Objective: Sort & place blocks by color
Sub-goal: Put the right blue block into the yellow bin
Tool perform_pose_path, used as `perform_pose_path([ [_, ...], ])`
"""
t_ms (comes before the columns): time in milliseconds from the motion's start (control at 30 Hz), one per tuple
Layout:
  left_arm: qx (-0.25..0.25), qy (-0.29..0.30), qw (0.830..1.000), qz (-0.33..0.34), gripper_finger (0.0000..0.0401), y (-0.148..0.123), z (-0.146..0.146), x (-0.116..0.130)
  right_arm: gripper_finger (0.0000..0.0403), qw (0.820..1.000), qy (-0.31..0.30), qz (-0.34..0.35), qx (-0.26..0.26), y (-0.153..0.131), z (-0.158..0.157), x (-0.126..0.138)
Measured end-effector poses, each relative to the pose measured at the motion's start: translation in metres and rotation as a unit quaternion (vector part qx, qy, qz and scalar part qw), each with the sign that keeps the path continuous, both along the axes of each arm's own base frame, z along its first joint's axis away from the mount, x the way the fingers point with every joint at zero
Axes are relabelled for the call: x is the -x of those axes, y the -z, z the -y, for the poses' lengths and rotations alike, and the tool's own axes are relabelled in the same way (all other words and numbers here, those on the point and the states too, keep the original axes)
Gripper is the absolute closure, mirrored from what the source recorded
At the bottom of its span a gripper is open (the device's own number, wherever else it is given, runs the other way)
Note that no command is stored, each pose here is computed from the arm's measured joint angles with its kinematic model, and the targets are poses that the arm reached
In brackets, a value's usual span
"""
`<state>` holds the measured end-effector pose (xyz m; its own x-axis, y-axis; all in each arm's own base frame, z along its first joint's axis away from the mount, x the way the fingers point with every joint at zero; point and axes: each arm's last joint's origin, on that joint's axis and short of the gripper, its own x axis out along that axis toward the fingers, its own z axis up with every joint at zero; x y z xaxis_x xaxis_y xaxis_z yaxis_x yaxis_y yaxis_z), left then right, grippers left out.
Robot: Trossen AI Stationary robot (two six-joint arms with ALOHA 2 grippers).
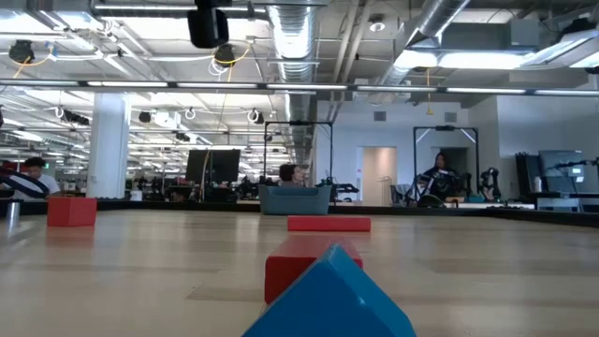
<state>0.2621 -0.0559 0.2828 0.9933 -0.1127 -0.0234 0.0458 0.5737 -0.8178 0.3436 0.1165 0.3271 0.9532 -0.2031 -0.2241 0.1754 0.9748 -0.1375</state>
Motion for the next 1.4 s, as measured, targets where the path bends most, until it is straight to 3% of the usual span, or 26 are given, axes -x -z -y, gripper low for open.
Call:
perform_pose_path([
  [433,-0.037,-0.025,0.991,-0.126,0.0253,0.006,-0.006,0.029,0.0132,0.993,0.07,-0.046,-0.085,0.003,-0.003,0.024],
  [567,-0.045,0.009,0.984,-0.171,0.025,0.009,0.002,0.044,0.0132,0.988,0.08,-0.025,-0.131,-0.009,0.001,0.034],
  [700,-0.068,0.059,0.975,-0.204,0.0253,0.011,0.02,0.061,0.0132,0.987,0.084,-0.021,-0.135,-0.016,0.006,0.04],
  [867,-0.081,0.12,0.948,-0.284,0.025,0.026,0.045,0.083,0.0132,0.983,0.106,-0.054,-0.138,-0.008,0.013,0.041],
  [1133,-0.035,0.163,0.895,-0.414,0.025,0.047,0.083,0.118,0.0132,0.956,0.165,-0.101,-0.219,0.028,0.014,0.025],
  [1400,-0.015,0.21,0.853,-0.478,0.025,0.062,0.116,0.142,0.0132,0.925,0.096,-0.203,-0.307,0.075,0.012,-0.008],
])
